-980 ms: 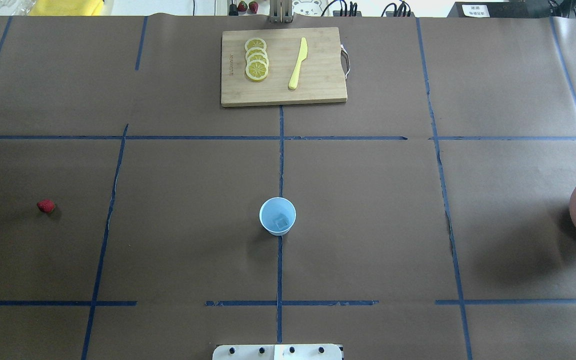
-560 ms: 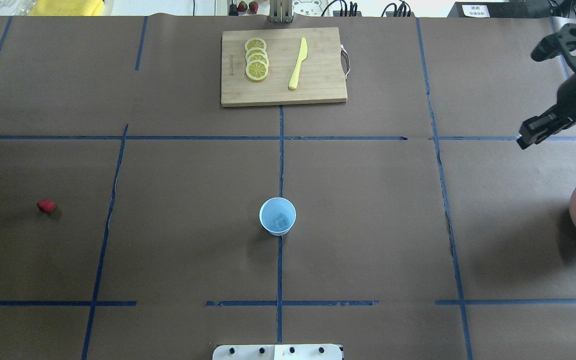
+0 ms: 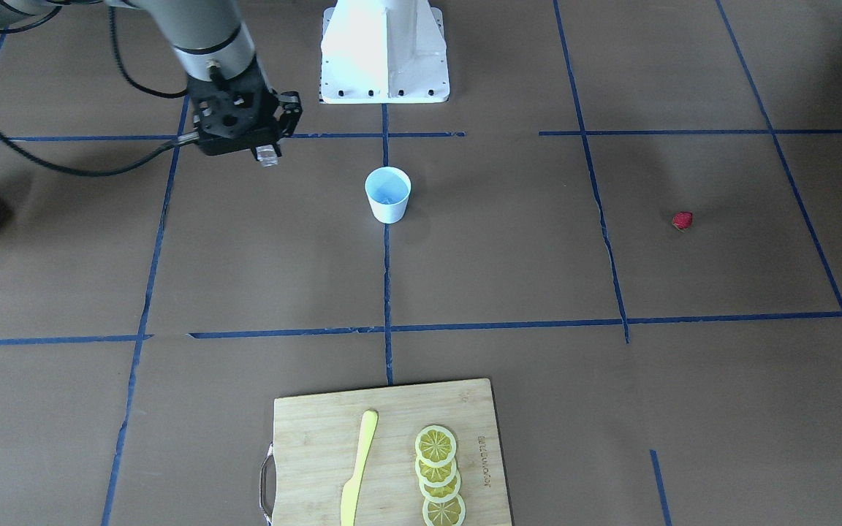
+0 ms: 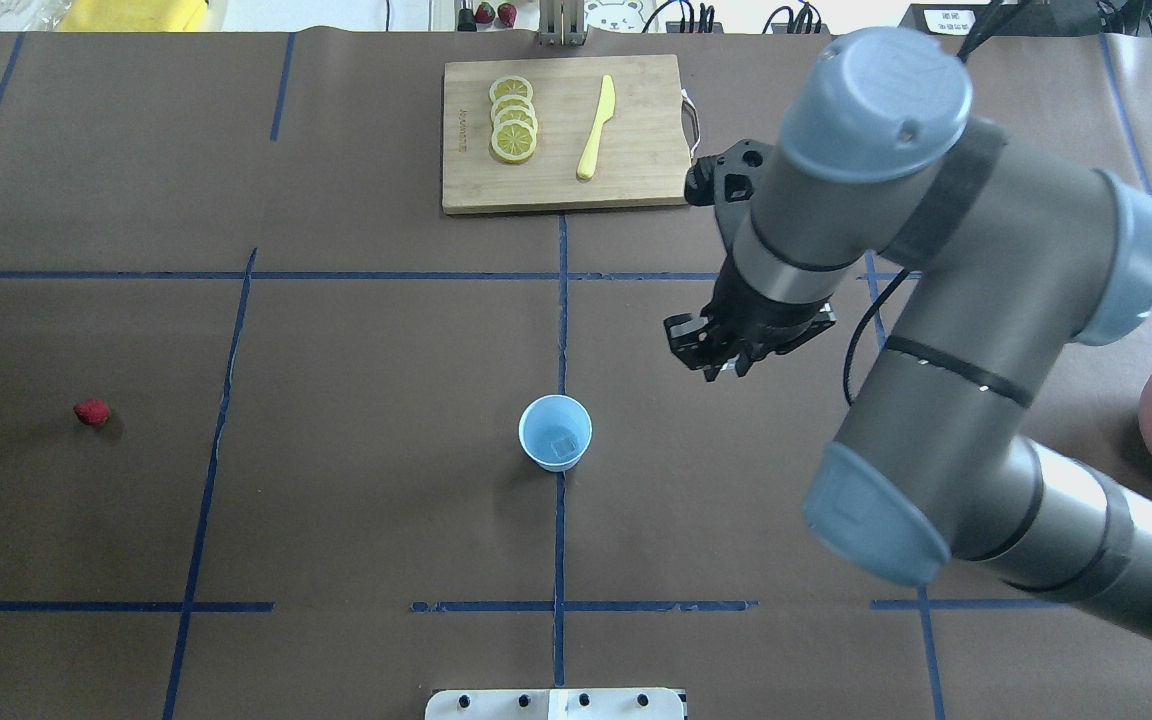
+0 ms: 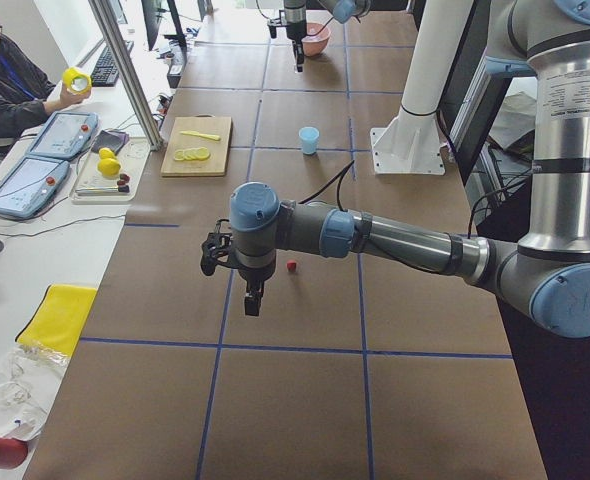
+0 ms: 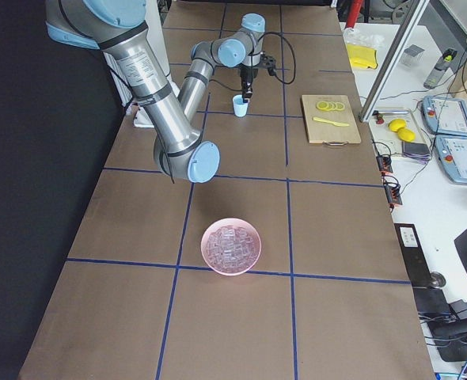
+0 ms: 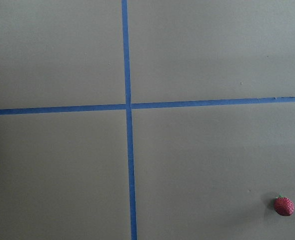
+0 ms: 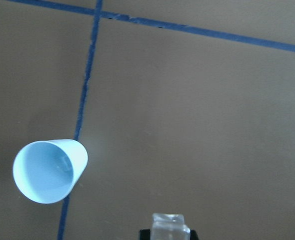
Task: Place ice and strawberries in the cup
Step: 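Carry the ice cube with the right gripper over the blue cup, then open the right gripper to drop the ice cube into the cup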
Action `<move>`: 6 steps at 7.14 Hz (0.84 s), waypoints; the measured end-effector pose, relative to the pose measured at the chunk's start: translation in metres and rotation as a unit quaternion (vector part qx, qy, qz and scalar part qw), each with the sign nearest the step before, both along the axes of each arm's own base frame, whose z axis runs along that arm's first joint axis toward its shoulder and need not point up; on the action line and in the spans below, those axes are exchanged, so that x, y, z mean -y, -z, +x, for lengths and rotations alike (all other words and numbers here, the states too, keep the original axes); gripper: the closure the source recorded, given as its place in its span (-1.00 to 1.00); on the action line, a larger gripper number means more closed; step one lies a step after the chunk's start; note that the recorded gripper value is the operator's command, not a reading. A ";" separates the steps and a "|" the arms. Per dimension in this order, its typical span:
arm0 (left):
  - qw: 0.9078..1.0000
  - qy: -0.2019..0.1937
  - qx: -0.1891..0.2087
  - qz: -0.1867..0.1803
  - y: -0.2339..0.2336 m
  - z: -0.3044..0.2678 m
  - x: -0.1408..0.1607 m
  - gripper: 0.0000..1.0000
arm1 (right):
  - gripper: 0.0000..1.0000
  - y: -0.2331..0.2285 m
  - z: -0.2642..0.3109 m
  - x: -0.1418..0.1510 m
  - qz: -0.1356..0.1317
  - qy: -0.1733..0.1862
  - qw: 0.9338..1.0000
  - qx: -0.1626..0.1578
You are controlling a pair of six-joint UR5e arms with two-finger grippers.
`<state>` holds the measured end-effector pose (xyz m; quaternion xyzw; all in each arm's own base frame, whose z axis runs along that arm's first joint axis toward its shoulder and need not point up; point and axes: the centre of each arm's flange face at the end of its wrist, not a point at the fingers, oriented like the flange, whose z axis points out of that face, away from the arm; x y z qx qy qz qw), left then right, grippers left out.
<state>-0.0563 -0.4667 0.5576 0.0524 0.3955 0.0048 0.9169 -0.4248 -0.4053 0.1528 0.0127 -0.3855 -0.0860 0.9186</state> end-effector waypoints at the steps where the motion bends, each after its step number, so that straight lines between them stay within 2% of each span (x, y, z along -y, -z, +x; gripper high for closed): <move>1: 1.000 0.000 0.000 -0.001 -0.001 0.000 0.000 -1.00 | 1.00 0.021 -0.049 -0.013 -0.006 -0.013 1.000 -0.010; 3: 1.000 0.000 0.001 -0.003 -0.004 0.000 0.000 -1.00 | 1.00 0.035 -0.118 -0.028 -0.007 -0.032 0.999 -0.019; 6: 1.000 0.000 0.001 -0.004 -0.005 0.000 0.000 -1.00 | 1.00 0.037 -0.161 -0.030 -0.012 -0.040 0.999 -0.030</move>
